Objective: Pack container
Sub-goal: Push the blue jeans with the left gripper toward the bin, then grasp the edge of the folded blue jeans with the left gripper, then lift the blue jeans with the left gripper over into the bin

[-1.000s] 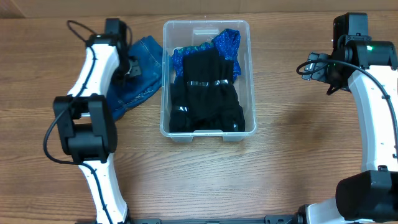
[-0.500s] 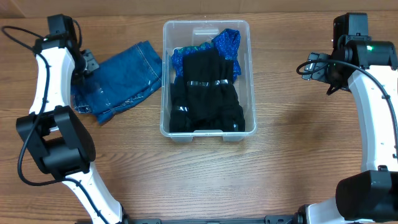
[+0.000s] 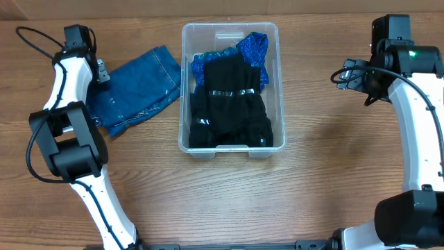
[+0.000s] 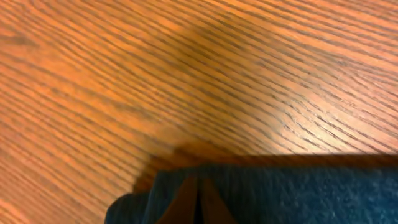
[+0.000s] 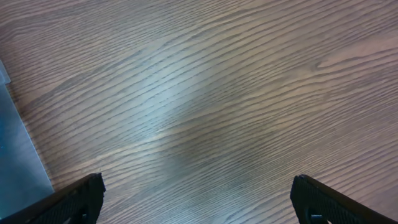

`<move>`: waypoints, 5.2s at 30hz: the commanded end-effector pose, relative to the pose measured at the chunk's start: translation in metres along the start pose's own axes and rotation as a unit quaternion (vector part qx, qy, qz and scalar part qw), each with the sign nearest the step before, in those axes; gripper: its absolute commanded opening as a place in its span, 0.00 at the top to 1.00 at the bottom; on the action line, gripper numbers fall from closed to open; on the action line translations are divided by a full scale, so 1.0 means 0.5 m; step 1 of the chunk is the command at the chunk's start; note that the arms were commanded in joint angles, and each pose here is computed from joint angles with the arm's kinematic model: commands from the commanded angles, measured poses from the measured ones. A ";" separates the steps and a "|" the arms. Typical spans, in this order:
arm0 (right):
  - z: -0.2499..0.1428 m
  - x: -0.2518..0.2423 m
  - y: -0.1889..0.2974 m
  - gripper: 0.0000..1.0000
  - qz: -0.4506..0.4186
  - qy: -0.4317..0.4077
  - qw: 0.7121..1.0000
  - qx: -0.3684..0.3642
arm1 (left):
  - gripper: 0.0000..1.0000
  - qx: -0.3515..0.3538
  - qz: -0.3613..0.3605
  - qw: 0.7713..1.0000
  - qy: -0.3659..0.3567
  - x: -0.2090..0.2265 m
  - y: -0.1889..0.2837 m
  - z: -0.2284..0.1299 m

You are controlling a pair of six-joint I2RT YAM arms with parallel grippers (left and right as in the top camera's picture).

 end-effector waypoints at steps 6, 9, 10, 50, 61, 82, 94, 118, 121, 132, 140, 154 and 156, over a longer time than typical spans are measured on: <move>0.011 -0.008 0.034 0.00 0.002 -0.009 1.000 -0.030 | 0.96 0.282 -0.058 0.957 -0.032 0.003 0.002 -0.190; 0.011 -0.008 0.034 0.00 0.002 -0.009 1.000 -0.030 | 0.96 0.371 -0.122 0.920 -0.005 -0.018 0.043 -0.236; 0.011 -0.008 0.034 0.00 0.002 -0.009 1.000 -0.030 | 0.96 0.396 -0.145 0.907 -0.004 -0.025 0.057 -0.248; 0.011 -0.008 0.034 0.00 0.002 -0.009 1.000 -0.030 | 0.00 0.189 -0.314 0.928 -0.068 -0.067 0.140 -0.131; 0.011 -0.008 0.034 0.00 0.002 -0.009 1.000 -0.030 | 0.00 0.229 -0.296 0.925 -0.071 -0.087 0.019 -0.187; 0.011 -0.008 0.034 0.00 0.002 -0.009 1.000 -0.030 | 0.02 0.247 -0.373 0.888 -0.106 -0.129 0.000 -0.228; 0.011 -0.008 0.034 0.00 0.002 -0.009 1.000 -0.030 | 0.21 0.247 -0.397 0.882 -0.059 -0.139 -0.051 -0.288; 0.011 -0.008 0.034 0.00 0.002 -0.009 1.000 -0.030 | 0.12 0.234 -0.528 0.813 -0.072 -0.174 -0.003 -0.288; 0.011 -0.008 0.034 0.00 0.002 -0.009 1.000 -0.030 | 0.12 0.234 -0.526 0.814 -0.083 -0.185 0.000 -0.293; 0.011 -0.008 0.034 0.00 0.002 -0.009 1.000 -0.030 | 0.60 0.238 -0.495 0.828 -0.110 -0.203 -0.003 -0.307; 0.011 -0.008 0.034 0.00 0.002 -0.009 1.000 -0.030 | 0.96 0.252 -0.486 0.834 -0.067 -0.169 -0.003 -0.280; 0.011 -0.008 0.034 0.00 0.002 -0.009 1.000 -0.030 | 0.96 0.221 -0.544 0.806 -0.076 -0.137 0.257 -0.093; 0.011 -0.008 0.034 0.00 0.002 -0.009 1.000 -0.030 | 0.96 0.201 -0.568 0.795 -0.076 -0.135 0.303 -0.072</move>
Point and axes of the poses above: each gripper's point midway between its finger pads, its own y axis back along the fingers, its own x axis along the line the jaws close on, z = x × y, the point moved 7 cm from there along y, back along the fingers, and after that the axes turned 2 degrees about y, right-handed, at the moved point
